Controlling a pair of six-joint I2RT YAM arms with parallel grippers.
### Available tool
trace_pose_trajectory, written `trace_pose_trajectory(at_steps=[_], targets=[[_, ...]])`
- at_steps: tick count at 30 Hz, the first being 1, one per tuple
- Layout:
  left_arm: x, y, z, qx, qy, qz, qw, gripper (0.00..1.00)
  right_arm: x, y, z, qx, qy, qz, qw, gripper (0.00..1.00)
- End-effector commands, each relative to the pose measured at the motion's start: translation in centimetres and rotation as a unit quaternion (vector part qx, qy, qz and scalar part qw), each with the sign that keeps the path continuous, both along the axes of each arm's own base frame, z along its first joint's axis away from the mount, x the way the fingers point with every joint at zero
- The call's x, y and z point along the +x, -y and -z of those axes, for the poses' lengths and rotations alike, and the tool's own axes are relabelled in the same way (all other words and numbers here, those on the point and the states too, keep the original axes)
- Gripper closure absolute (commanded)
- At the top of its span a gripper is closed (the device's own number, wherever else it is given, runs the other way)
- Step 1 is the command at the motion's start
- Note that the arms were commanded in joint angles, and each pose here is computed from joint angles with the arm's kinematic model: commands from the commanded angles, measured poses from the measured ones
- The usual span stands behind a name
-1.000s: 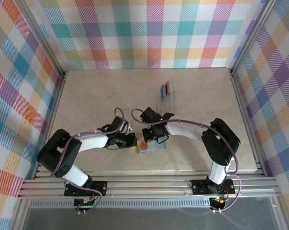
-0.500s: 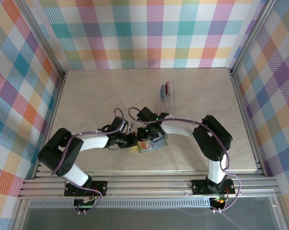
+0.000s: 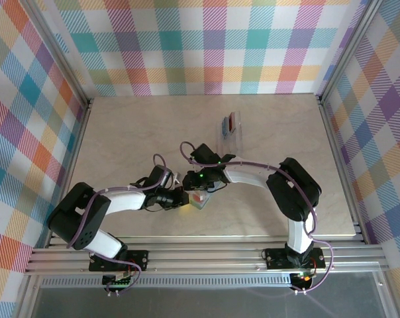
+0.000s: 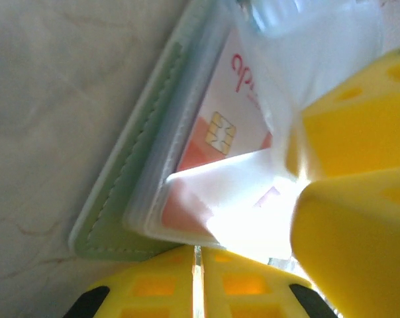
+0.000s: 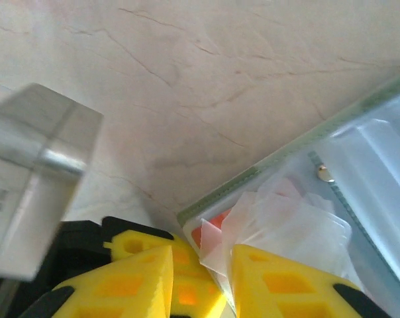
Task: Put the credit cards into the card holder
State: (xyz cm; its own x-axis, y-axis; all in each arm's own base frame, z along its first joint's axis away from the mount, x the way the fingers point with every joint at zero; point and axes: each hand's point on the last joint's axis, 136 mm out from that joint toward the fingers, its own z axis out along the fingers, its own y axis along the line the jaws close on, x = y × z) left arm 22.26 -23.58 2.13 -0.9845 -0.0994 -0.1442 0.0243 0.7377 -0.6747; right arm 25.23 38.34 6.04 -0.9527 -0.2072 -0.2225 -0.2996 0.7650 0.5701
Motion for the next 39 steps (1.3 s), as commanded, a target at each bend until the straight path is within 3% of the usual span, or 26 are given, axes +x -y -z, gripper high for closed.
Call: trace_pose_trajectory(at_steps=[1, 11, 22, 25, 32, 39], targets=[[-0.3, -0.2, -0.9, -0.020, -0.003, -0.002, 1.000, 0.87, -0.3, -2.6, -2.5, 0.060, 0.002, -0.020, 0.998, 0.69], [0.1, -1.4, -1.8, -0.019, 0.011, -0.022, 1.000, 0.85, -0.5, -2.2, -5.6, 0.054, 0.043, -0.044, 0.997, 0.61], [0.3, -2.2, -2.4, -0.020, 0.022, -0.034, 0.999, 0.83, 2.7, 4.5, -6.5, -0.016, 0.093, 0.024, 0.995, 0.57], [0.4, -2.2, -2.4, -0.022, 0.023, -0.034, 0.999, 0.83, 3.5, 5.8, -5.2, -0.023, 0.083, 0.041, 0.995, 0.62], [0.5, -2.3, -2.2, -0.017, 0.022, -0.035, 0.999, 0.84, 4.3, 6.8, -0.9, -0.061, 0.054, 0.052, 0.995, 0.92], [0.6, -2.3, -1.8, -0.012, 0.018, -0.035, 0.999, 0.85, 2.2, 5.3, 1.9, -0.107, 0.052, 0.006, 0.993, 0.91]])
